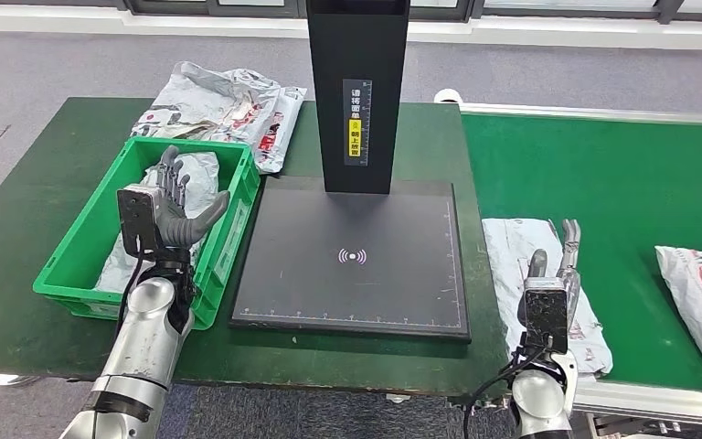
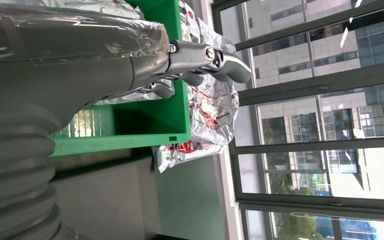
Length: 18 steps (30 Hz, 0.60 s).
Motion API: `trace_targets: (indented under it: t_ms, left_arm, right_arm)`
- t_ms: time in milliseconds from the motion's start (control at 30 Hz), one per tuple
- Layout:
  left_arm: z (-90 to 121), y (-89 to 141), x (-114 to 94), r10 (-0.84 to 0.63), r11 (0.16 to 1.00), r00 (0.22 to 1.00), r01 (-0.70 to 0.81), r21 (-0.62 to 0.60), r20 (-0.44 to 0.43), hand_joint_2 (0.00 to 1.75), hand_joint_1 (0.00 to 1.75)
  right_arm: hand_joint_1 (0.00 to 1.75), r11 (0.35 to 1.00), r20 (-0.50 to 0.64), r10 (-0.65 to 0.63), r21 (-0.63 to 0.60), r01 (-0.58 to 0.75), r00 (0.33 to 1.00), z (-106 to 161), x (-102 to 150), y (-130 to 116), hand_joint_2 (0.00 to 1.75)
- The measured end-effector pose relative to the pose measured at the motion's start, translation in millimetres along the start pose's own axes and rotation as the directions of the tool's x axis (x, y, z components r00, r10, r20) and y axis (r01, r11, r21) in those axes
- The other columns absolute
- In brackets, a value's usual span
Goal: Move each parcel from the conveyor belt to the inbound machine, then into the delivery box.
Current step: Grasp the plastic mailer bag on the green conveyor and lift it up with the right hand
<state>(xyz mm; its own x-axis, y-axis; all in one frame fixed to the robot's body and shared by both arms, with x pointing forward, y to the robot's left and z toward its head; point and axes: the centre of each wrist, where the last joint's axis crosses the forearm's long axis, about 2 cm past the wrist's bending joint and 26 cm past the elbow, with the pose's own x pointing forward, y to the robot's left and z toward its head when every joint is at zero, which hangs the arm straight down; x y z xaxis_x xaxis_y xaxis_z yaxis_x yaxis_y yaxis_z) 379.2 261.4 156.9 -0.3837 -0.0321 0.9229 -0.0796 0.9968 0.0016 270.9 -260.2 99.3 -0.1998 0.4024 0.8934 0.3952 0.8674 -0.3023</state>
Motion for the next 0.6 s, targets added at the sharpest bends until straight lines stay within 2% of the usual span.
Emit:
trace_targets:
  t_ms: [267, 400, 467, 533, 600]
  left_arm:
    - [0, 0, 0, 0.000, 1.000, 1.000, 0.000, -0.001, 0.000, 1.75, 0.00]
    - [0, -1, 0, 0.007, 1.000, 1.000, -0.007, -0.006, -0.003, 1.75, 0.00]
    - [8, -16, -3, 0.062, 0.995, 0.998, -0.063, -0.077, -0.025, 1.75, 0.00]
    - [26, -52, -8, 0.156, 0.958, 0.986, -0.165, -0.236, -0.055, 1.75, 0.00]
    - [51, -91, -12, 0.227, 0.902, 0.970, -0.244, -0.357, -0.089, 1.75, 0.00]
  right_arm:
    - [0.00, 1.000, -0.001, 0.000, 0.001, 0.000, 1.000, 0, 0, 0, 0.00]
    - [0.00, 1.000, -0.005, 0.009, 0.000, -0.009, 1.000, 0, -1, 0, 1.75]
    - [0.00, 0.993, -0.077, 0.119, -0.005, -0.119, 0.990, -3, -14, -4, 0.87]
    - [0.00, 0.952, -0.246, 0.295, -0.005, -0.306, 0.923, -7, -48, -15, 0.00]
    - [0.00, 0.908, -0.390, 0.390, 0.012, -0.419, 0.834, -1, -84, -30, 0.00]
